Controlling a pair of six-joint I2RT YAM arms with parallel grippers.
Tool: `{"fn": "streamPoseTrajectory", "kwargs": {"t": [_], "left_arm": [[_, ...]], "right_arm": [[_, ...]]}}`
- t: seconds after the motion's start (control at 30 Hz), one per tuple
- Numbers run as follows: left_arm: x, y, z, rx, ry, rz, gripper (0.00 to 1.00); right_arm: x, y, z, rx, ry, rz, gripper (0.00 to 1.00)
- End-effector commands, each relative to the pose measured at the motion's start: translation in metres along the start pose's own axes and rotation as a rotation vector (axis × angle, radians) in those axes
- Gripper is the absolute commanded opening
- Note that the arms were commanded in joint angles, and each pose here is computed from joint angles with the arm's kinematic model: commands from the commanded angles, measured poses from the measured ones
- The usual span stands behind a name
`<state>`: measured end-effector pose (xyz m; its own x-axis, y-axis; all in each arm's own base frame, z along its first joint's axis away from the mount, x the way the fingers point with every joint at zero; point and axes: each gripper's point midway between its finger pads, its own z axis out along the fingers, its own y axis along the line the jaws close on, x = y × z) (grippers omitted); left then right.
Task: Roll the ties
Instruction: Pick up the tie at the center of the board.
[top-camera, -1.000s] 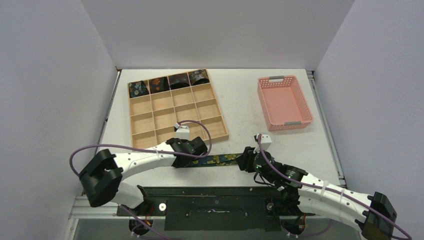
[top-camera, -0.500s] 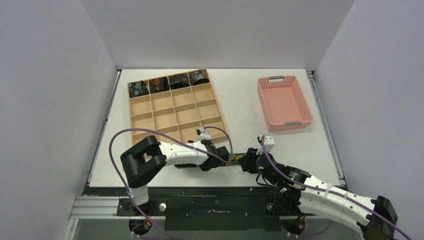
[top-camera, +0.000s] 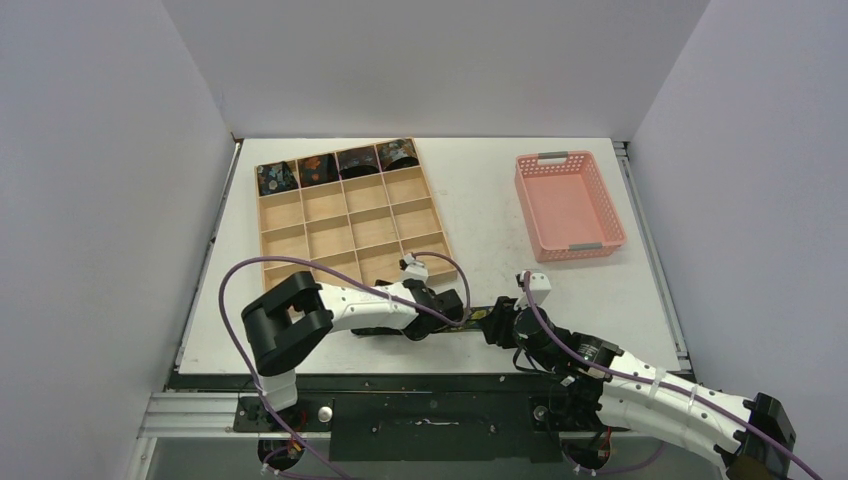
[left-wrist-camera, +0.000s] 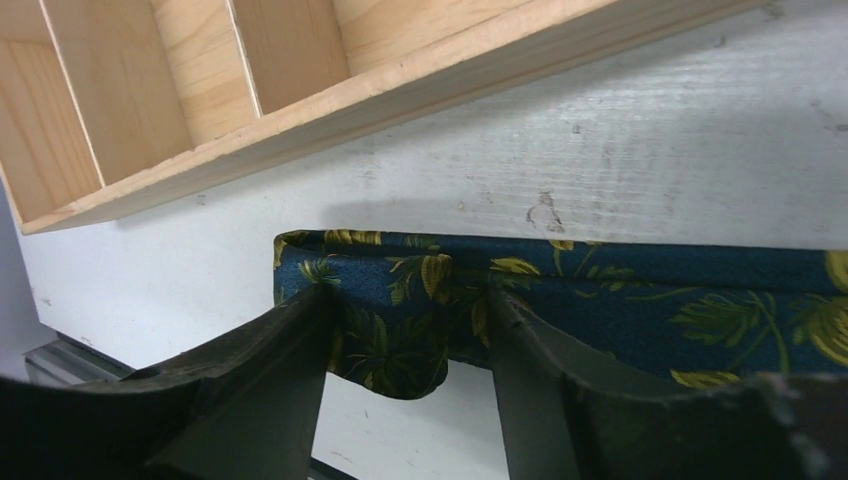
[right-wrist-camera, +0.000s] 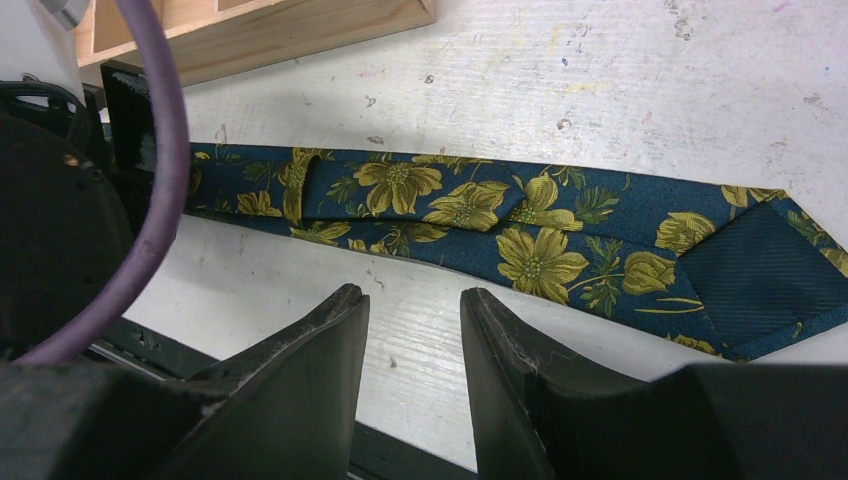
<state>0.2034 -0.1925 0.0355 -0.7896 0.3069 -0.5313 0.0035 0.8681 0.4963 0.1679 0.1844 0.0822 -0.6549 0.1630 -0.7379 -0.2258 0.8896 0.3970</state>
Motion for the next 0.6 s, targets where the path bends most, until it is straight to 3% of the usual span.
{"fn": "streamPoseTrajectory", "kwargs": {"t": [0.0, 0.4, 0.5, 0.57], "left_arm": [[-0.012, -0.011, -0.02, 0.116, -0.013, -0.089, 0.58], [-0.033, 0.02, -0.067, 0.364, -0.099, -0.309, 0.62], [-0.048, 0.025, -0.076, 0.526, -0.144, -0.437, 0.55], [-0.048, 0.025, -0.067, 0.643, -0.135, -0.529, 0.42]], "right_arm": [[-0.011, 0.001, -0.001, 0.012, -0.042, 0.024, 0.4], [-0.011, 0.004, 0.0, 0.003, -0.038, 0.031, 0.4], [-0.01, 0.01, 0.002, -0.028, -0.031, 0.034, 0.39], [-0.009, 0.018, 0.003, -0.073, -0.028, 0.036, 0.38]]}}
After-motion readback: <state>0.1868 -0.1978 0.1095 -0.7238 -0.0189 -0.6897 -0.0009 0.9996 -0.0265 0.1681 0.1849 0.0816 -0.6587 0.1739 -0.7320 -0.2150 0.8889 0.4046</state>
